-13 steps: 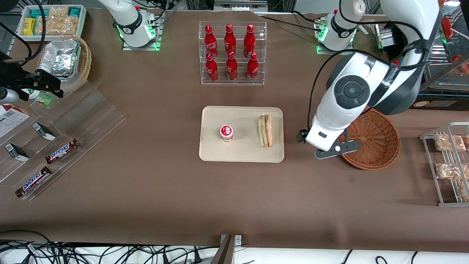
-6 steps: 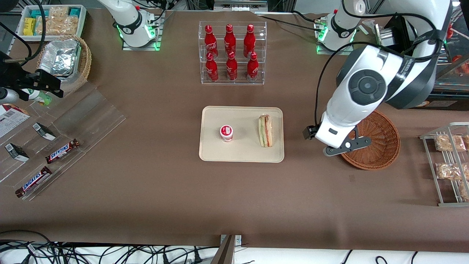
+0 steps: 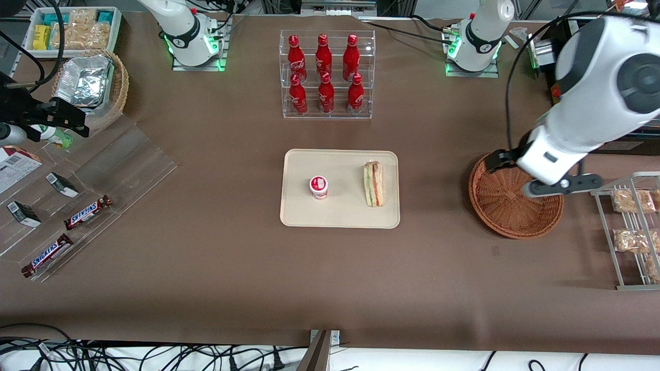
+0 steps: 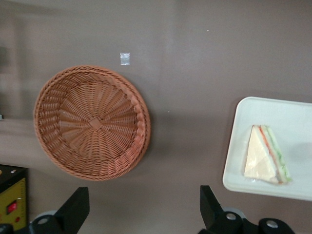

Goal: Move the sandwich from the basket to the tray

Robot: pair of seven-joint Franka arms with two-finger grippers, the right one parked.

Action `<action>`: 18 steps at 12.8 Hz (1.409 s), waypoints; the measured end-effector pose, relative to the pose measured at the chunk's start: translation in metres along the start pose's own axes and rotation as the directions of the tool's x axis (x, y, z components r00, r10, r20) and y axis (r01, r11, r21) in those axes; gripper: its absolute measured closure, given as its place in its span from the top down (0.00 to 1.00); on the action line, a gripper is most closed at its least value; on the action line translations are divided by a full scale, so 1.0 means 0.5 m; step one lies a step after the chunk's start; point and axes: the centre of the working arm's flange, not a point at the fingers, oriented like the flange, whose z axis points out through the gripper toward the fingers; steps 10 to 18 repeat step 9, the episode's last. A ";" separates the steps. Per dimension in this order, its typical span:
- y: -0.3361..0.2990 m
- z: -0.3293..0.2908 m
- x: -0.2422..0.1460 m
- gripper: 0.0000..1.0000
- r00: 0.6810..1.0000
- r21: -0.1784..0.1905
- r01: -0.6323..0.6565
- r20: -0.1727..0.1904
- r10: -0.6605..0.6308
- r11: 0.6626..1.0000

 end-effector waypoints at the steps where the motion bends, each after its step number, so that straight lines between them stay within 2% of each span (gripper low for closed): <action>1: -0.033 -0.019 -0.008 1.00 1.000 -0.007 -0.028 0.003 0.028 1.000; 3: -0.069 -0.049 -0.027 1.00 0.996 -0.012 -0.091 0.008 0.091 0.996; 7: -0.068 -0.086 -0.056 1.00 0.986 -0.009 -0.166 -0.009 0.166 0.986; 18: -0.063 -0.088 -0.062 1.00 0.985 -0.008 -0.174 -0.009 0.174 0.985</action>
